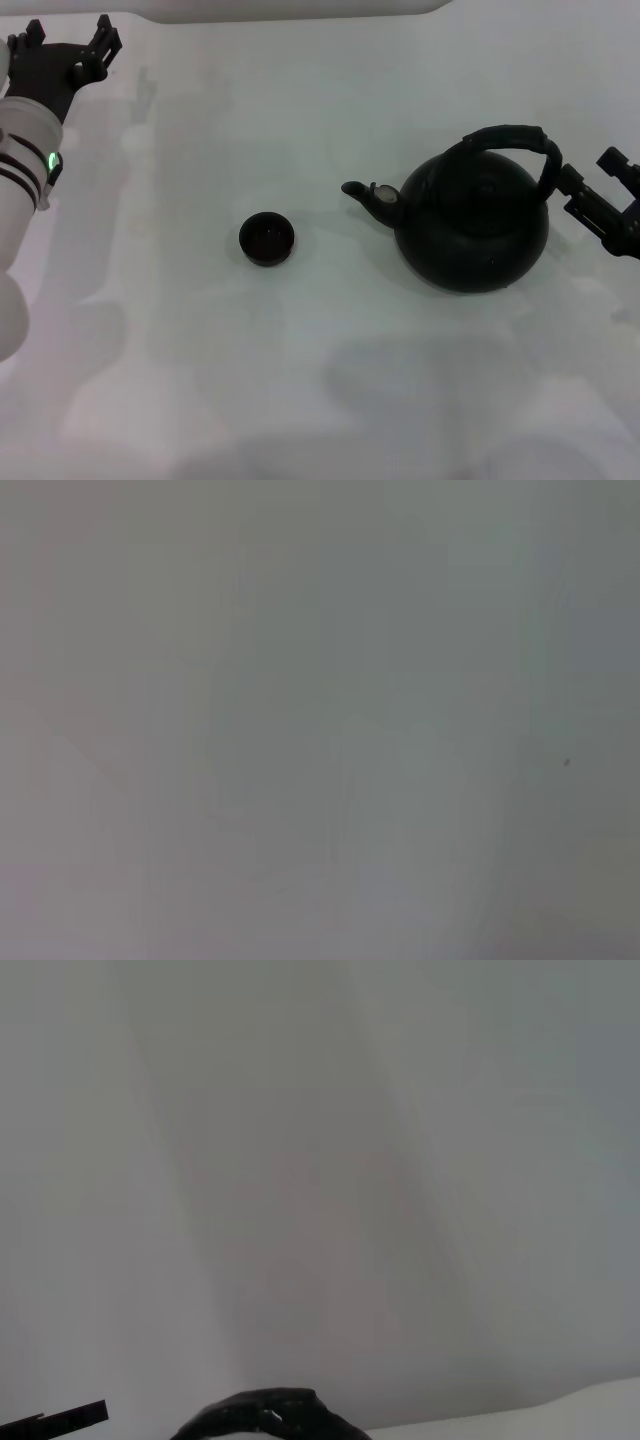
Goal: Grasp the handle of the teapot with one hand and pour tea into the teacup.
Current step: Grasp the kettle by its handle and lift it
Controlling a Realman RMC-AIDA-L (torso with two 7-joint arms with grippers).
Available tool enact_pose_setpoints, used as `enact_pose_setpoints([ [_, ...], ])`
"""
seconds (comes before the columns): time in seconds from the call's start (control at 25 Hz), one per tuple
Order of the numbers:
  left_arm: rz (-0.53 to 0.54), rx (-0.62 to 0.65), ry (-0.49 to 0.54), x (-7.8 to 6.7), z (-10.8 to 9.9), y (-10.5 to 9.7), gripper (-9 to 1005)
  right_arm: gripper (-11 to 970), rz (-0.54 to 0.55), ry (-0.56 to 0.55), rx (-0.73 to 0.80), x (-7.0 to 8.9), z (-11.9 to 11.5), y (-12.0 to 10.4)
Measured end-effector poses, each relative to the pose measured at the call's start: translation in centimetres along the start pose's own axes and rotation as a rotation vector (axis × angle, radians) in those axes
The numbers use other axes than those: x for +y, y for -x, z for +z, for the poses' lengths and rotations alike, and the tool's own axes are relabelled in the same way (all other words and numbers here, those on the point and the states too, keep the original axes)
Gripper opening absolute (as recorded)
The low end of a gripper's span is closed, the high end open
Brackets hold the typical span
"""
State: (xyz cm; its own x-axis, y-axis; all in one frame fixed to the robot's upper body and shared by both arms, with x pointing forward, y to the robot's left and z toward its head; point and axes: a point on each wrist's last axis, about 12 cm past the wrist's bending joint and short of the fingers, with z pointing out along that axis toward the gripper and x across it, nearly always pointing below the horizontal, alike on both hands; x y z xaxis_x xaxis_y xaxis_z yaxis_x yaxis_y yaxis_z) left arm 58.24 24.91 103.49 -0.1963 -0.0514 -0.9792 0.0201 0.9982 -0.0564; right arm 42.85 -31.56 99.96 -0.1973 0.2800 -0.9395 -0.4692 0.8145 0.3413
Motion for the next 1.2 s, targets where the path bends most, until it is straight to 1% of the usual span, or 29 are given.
enact_pose_setpoints([
  [0.44, -0.004, 0.001, -0.001, 0.0, -0.2, -0.1, 858, 834, -0.001, 0.047, 0.017, 0.5, 0.9, -0.1],
  [0.68, -0.003, 0.001, -0.001, 0.0, -0.2, -0.2, 859, 833, 0.003, 0.045, 0.010, 0.6, 0.7, -0.1],
  [0.92, -0.004, 0.003, 0.000, 0.0, -0.3, -0.2, 859, 831, 0.002, 0.059, 0.039, 0.9, 2.0, -0.3],
  [1.2, -0.005, 0.004, 0.003, 0.1, -0.3, -0.3, 859, 830, 0.000, 0.042, 0.048, 0.7, 2.1, -0.4],
])
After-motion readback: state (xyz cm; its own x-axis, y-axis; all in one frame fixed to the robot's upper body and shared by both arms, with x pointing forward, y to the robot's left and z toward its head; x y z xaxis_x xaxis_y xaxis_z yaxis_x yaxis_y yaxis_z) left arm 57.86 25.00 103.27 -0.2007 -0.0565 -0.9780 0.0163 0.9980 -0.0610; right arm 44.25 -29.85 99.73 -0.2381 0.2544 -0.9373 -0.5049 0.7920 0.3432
